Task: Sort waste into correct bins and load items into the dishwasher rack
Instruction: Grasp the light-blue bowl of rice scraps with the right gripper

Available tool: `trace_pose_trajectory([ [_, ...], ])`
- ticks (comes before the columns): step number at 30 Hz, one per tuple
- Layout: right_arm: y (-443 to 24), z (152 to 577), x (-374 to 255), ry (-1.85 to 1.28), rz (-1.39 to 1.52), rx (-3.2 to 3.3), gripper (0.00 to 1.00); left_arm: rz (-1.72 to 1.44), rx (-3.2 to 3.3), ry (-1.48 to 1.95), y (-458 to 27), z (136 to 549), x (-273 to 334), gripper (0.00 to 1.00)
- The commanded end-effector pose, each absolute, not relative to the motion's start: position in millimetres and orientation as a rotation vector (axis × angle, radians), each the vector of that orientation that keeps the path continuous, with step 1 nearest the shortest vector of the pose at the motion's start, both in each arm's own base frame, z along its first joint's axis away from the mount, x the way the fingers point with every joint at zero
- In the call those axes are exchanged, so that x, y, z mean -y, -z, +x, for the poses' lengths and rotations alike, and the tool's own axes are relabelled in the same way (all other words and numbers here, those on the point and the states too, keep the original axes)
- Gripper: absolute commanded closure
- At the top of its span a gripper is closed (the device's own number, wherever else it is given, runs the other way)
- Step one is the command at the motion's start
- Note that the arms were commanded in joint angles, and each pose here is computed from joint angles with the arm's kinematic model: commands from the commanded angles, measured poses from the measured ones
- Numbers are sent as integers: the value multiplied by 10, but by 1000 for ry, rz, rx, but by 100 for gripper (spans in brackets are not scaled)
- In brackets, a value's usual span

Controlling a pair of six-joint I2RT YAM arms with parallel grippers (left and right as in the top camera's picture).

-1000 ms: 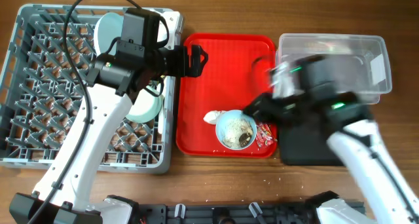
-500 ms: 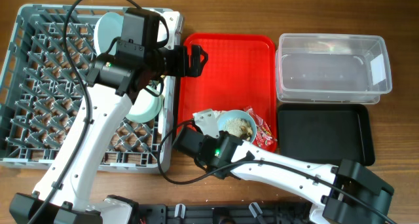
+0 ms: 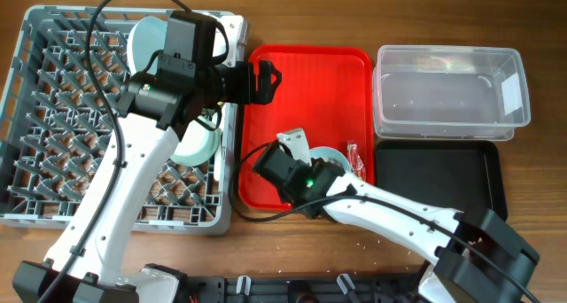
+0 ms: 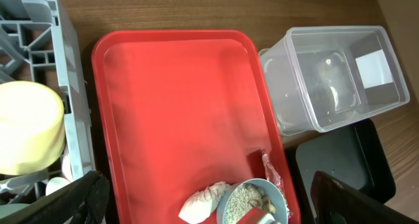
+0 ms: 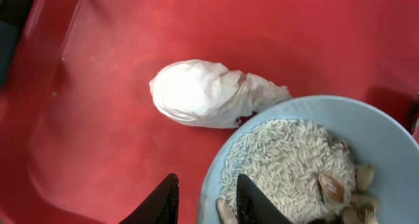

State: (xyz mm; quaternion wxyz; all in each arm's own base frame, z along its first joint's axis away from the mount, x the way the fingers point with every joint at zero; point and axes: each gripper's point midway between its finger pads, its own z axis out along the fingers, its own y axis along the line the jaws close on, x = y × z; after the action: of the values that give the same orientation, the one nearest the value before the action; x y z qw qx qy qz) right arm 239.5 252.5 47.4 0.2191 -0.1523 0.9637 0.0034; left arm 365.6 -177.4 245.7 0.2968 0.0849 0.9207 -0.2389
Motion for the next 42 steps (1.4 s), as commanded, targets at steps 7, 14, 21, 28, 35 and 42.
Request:
trace_pose_trajectory([
  [7, -348, 2226, -2503, -33, -524, -2741, 69, 222, -2446, 654, -2470, 3649, 1795, 0],
  [14, -314, 2168, -2474, -29, -536, -2768, 70, 222, -2446, 654, -2470, 3649, 1795, 0],
  [21, -283, 2152, -2474, -29, -541, -2780, 69, 222, -2447, 654, -2469, 3648, 1794, 0],
  [28, -244, 2157, -2494, -40, -550, -2788, 74, 222, -2446, 654, -2470, 3649, 1795, 0],
  [35, -194, 2179, -2488, -52, -558, -2804, 83, 222, -2446, 654, -2470, 3649, 1795, 0],
  [42, -590, 2300, -2639, -94, -614, -2743, 96, 222, -2446, 654, -2470, 3649, 1795, 0],
])
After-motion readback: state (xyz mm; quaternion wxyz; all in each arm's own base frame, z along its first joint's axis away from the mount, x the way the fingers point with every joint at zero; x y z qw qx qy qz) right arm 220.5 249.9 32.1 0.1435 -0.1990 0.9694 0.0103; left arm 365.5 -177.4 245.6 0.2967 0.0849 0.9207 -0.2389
